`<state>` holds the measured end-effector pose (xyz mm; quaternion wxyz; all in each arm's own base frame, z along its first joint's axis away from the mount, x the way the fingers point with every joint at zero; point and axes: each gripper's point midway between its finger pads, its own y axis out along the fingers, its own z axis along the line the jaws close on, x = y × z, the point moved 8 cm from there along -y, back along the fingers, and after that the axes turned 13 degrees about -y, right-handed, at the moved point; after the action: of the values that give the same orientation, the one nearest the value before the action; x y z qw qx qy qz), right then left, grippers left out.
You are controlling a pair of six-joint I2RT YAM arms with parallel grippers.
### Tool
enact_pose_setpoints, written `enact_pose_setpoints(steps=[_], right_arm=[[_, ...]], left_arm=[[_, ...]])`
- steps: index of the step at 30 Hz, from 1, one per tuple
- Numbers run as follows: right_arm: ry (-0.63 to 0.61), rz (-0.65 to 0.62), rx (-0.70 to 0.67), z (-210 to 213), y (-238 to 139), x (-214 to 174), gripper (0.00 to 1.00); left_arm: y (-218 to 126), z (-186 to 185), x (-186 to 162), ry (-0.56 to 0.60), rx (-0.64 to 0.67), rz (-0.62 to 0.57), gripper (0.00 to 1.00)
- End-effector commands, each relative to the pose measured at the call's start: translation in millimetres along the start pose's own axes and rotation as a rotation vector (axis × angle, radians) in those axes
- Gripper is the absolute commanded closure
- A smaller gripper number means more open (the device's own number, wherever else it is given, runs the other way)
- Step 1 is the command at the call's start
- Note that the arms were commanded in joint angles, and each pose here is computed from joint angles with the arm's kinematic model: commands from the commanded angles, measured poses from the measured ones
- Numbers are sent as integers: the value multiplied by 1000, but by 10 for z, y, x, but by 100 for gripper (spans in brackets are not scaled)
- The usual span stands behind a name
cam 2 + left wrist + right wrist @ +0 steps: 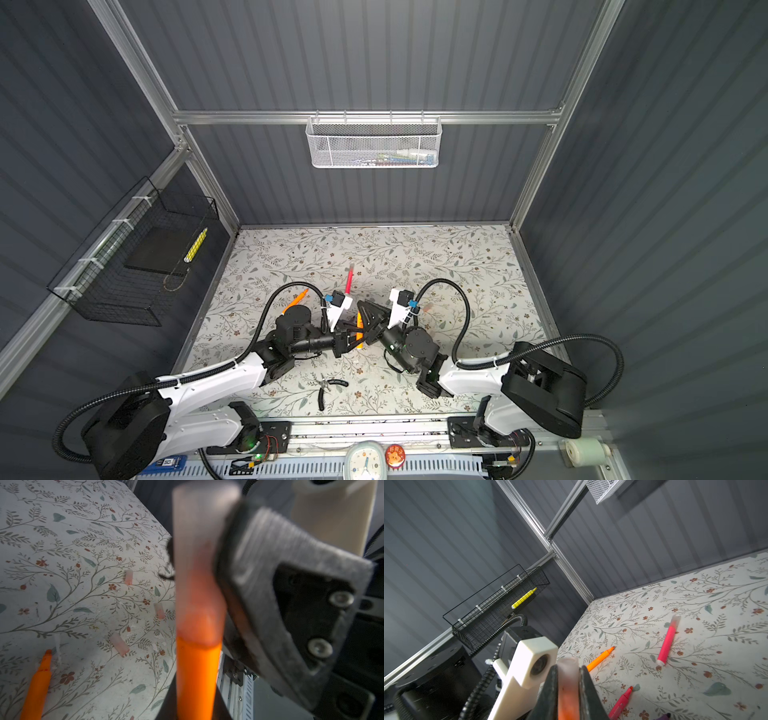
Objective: Insert the pens into the pen caps
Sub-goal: 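Raise the capped orange marker with the left gripper while the right gripper withdraws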
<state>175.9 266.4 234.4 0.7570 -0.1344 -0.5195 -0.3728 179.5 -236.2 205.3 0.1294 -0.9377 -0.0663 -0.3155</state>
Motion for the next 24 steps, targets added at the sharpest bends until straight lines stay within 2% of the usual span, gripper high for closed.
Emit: enact_pose_setpoints(steps=[1, 5, 11, 15, 19, 20, 21, 22, 24], right_arm=[[4, 285, 394, 503, -329, -529, 100], [7, 286, 350, 420, -409, -581, 100], [31, 267, 310, 332, -491, -631, 100], [44, 255, 337, 374, -482, -661, 100], [57, 205, 268, 256, -541, -610, 100], [59, 192, 232, 195, -580, -574, 91], [57, 175, 188, 125, -628, -532, 74], [50, 154, 153, 70, -672, -479, 67], [25, 115, 88, -37, -753, -329, 59]], left_arm=[[-290, -314, 843, 85, -42, -426, 100], [-451, -299, 870, 103, 56, -530, 100], [-595, -301, 853, 123, 125, -602, 100], [-550, -332, 874, 135, 97, -573, 100], [-495, -318, 852, 148, 81, -533, 100], [-482, -320, 835, 155, 76, -511, 100], [-473, -340, 818, 170, 60, -488, 100], [-467, -349, 796, 183, 48, -469, 100], [-464, -392, 723, 211, 8, -412, 100]])
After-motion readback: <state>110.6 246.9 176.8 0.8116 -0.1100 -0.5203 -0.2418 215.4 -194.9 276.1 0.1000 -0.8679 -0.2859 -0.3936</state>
